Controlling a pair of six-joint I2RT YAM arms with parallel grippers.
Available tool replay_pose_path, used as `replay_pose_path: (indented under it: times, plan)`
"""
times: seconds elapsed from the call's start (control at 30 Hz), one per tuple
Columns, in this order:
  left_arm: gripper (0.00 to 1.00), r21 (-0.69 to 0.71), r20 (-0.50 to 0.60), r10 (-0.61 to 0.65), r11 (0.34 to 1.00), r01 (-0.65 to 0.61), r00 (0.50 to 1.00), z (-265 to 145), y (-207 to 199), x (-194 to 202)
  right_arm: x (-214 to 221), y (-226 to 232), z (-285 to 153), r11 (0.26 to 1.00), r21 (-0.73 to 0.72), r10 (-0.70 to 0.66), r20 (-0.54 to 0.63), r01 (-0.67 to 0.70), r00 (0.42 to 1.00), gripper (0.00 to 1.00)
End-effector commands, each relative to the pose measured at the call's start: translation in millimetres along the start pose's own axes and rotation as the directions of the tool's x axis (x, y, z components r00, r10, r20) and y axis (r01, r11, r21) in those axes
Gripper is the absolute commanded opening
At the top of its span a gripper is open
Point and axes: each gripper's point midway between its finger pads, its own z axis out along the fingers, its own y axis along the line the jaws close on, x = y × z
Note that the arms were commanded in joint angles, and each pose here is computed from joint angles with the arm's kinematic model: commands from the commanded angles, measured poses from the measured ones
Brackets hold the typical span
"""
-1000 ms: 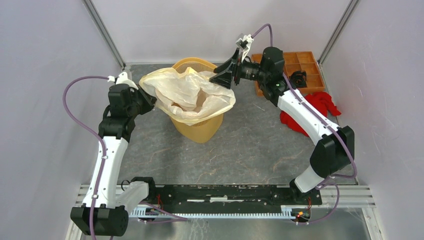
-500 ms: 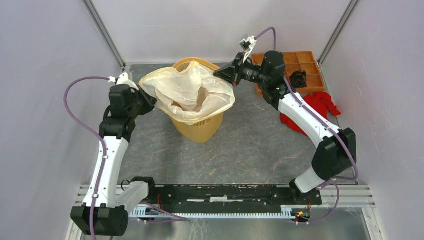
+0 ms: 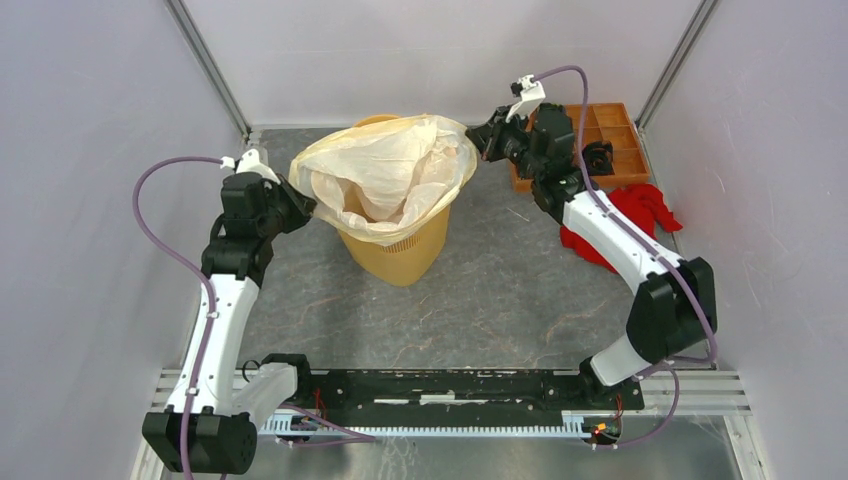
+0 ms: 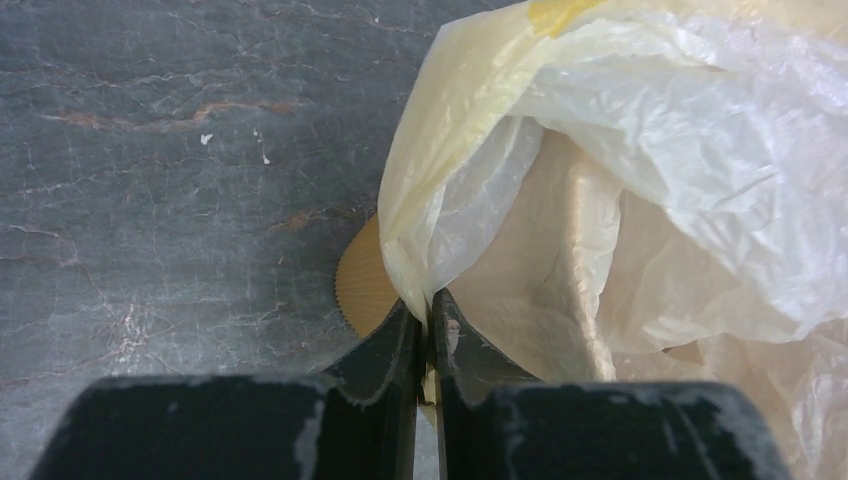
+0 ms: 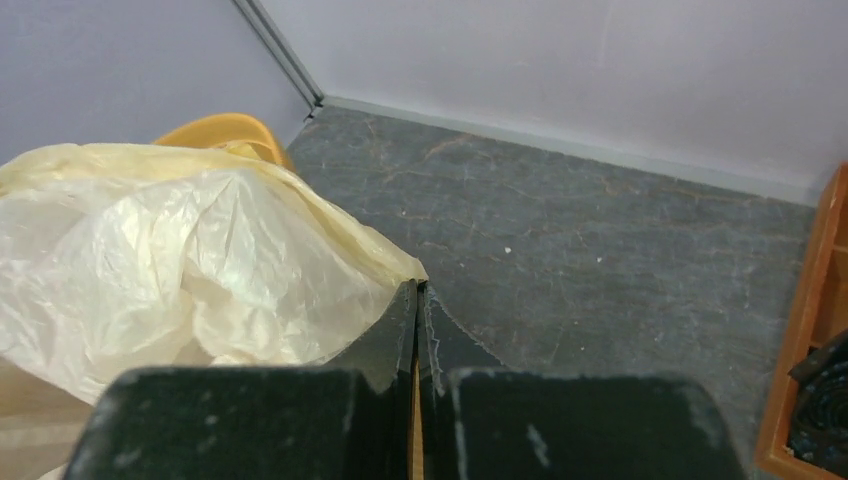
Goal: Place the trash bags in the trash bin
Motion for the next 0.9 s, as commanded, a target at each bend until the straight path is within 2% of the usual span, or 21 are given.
replay_pose_path:
  times: [0.0,0.17,0.33,0.63,0.73,0.87]
  plan:
    - [0.16,-0.005,0.028,0.022,1.0,-0.022,0.999,4,4,-3,26,-11,21,0.999,-0.008,0.031,-0.038,-0.031,0.999,0.0]
    - [0.15,-0.042,-0.013,0.008,0.999,-0.008,1.0,13,17,14,62,-8,32,0.993,-0.069,0.085,-0.113,-0.093,0.99,0.0]
    - [0.16,0.024,-0.04,-0.06,0.998,0.061,0.997,13,11,36,99,-7,28,0.985,-0.095,0.127,-0.185,-0.146,0.975,0.0]
    - [0.19,0.082,-0.17,-0.158,0.981,0.174,0.973,23,13,89,158,0,18,0.982,-0.118,0.101,-0.318,-0.145,0.943,0.01]
    - [0.2,0.09,-0.178,-0.171,0.978,0.189,0.969,26,13,95,164,8,17,0.977,-0.153,0.09,-0.338,-0.149,0.937,0.02]
    - [0.2,0.069,-0.185,-0.183,0.978,0.198,0.966,32,20,103,144,18,25,0.979,-0.176,0.046,-0.302,-0.104,0.952,0.05]
